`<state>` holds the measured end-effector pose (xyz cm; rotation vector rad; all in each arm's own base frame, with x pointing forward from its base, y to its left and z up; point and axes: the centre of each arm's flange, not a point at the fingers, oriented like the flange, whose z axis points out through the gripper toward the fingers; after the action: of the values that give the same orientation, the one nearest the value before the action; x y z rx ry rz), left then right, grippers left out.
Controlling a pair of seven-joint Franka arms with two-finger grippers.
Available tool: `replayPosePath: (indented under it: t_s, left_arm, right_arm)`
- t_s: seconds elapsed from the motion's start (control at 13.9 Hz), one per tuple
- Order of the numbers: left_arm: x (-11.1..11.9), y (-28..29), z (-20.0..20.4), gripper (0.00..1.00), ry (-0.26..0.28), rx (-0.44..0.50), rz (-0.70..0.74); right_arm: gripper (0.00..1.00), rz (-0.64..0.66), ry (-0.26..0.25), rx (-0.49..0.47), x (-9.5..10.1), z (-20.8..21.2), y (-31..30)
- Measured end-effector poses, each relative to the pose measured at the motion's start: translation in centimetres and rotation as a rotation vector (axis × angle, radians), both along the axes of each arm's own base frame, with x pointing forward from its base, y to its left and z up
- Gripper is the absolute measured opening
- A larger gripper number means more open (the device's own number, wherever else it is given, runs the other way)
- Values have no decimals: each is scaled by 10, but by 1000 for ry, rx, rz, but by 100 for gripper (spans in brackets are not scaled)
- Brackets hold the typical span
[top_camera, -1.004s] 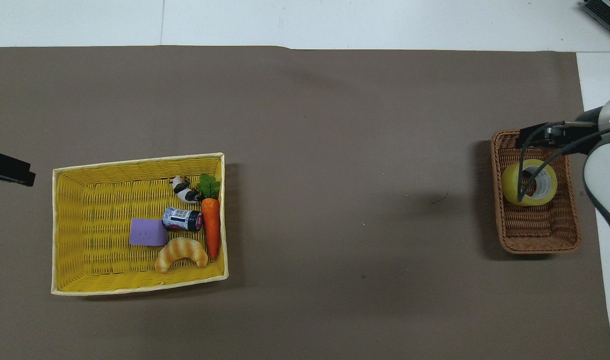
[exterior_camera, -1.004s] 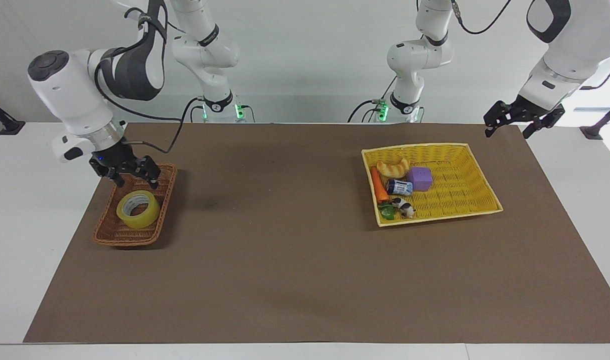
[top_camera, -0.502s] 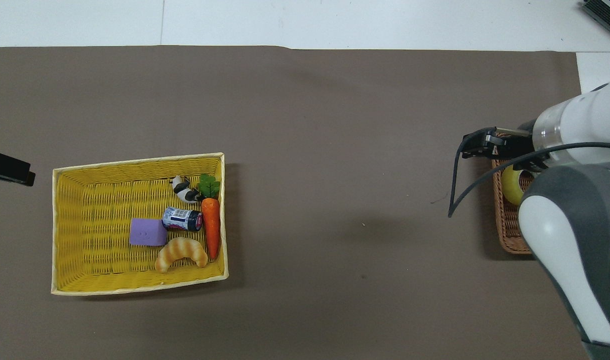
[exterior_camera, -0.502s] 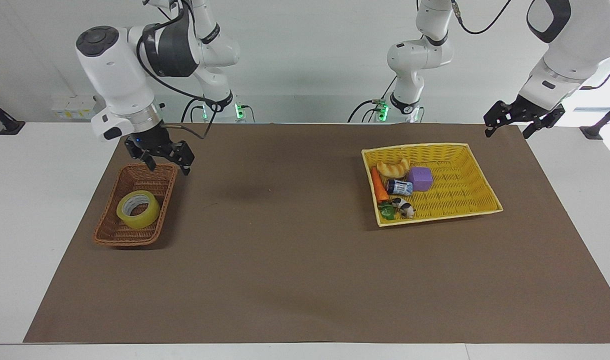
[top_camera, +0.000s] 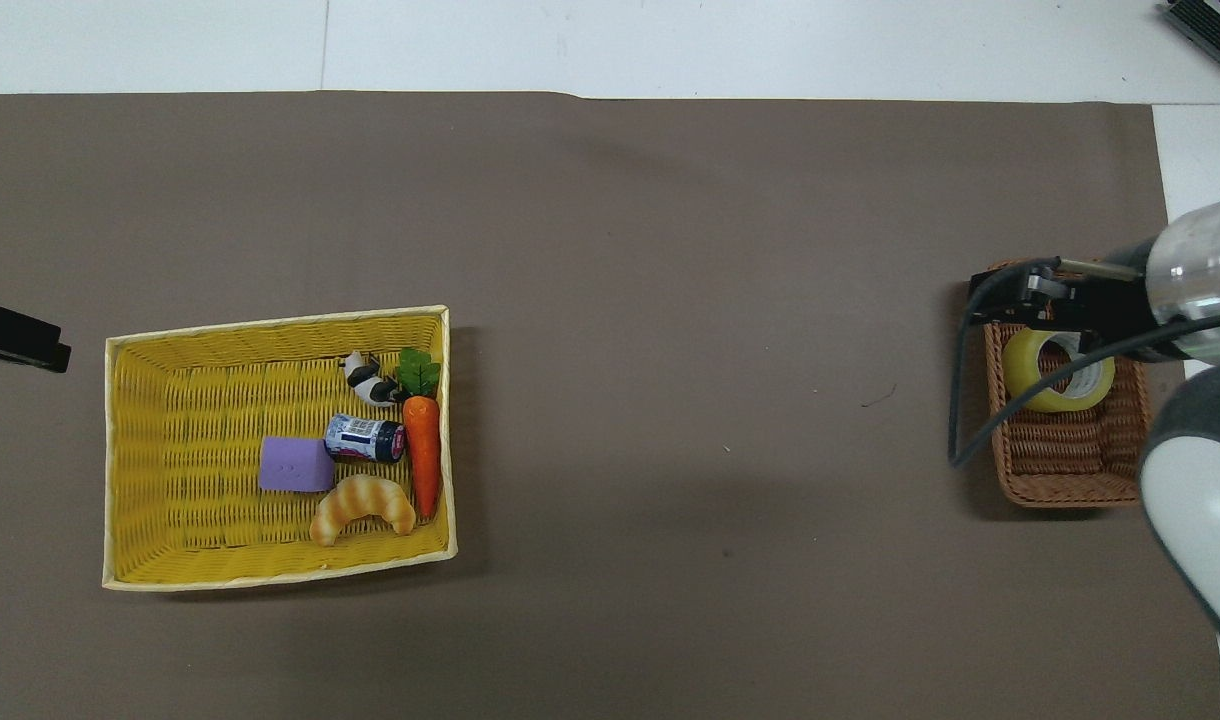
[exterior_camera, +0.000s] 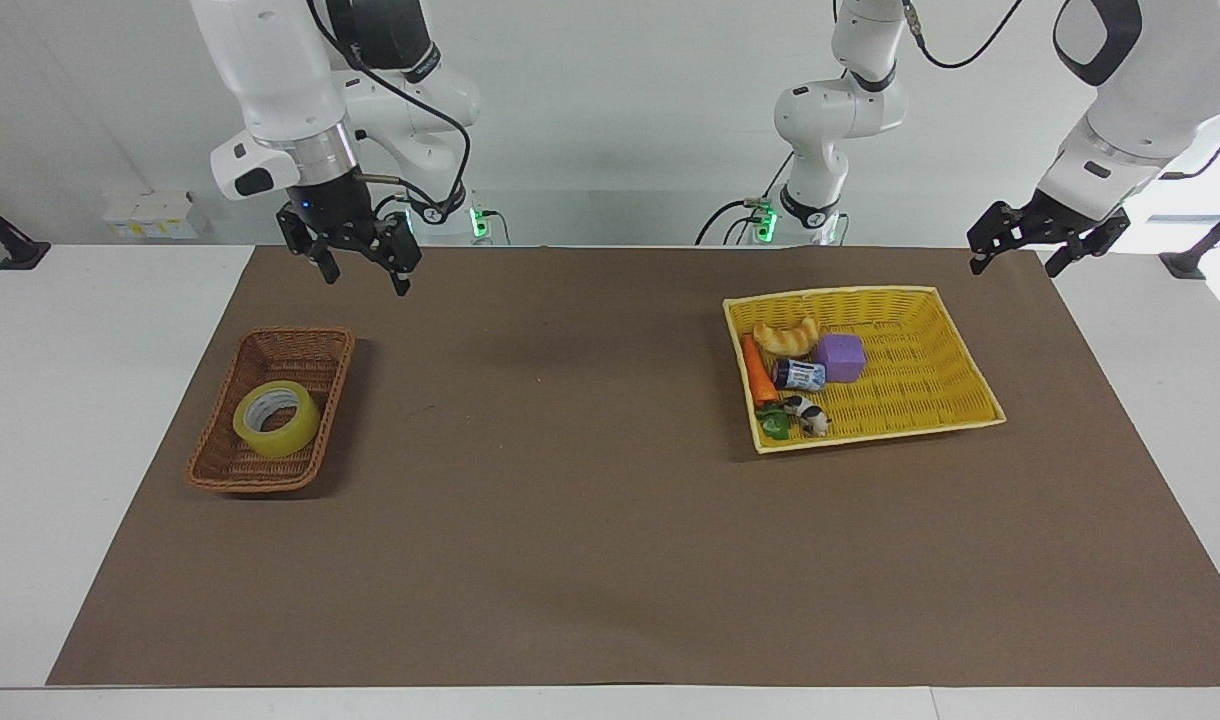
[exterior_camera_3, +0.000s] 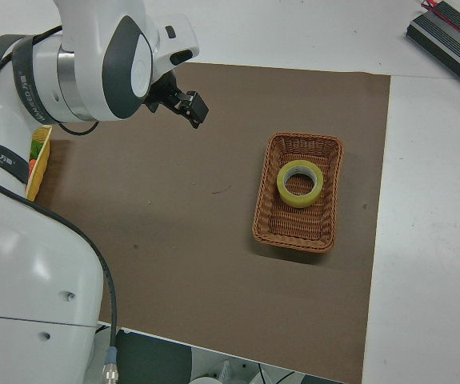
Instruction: Move tape to another basket
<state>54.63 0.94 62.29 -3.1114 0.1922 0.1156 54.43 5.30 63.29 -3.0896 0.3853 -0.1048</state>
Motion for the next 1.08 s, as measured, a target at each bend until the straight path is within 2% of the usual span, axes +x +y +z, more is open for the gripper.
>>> replayPosePath:
  t_s: [0.29, 0.72, 0.93, 1.08]
  left_arm:
    - [0, 0, 0, 100, 0, 0, 0]
    - [0, 0, 0, 100, 0, 0, 0]
    - [0, 0, 0, 100, 0, 0, 0]
    - [0, 0, 0, 100, 0, 0, 0]
  right_arm:
    - [100, 37, 40, -5, -14, 29, -35]
    - [100, 90, 84, -4, -22, 19, -57]
    - [100, 113, 107, 2, -29, 7, -99]
    - [100, 116, 95, 1, -29, 8, -111]
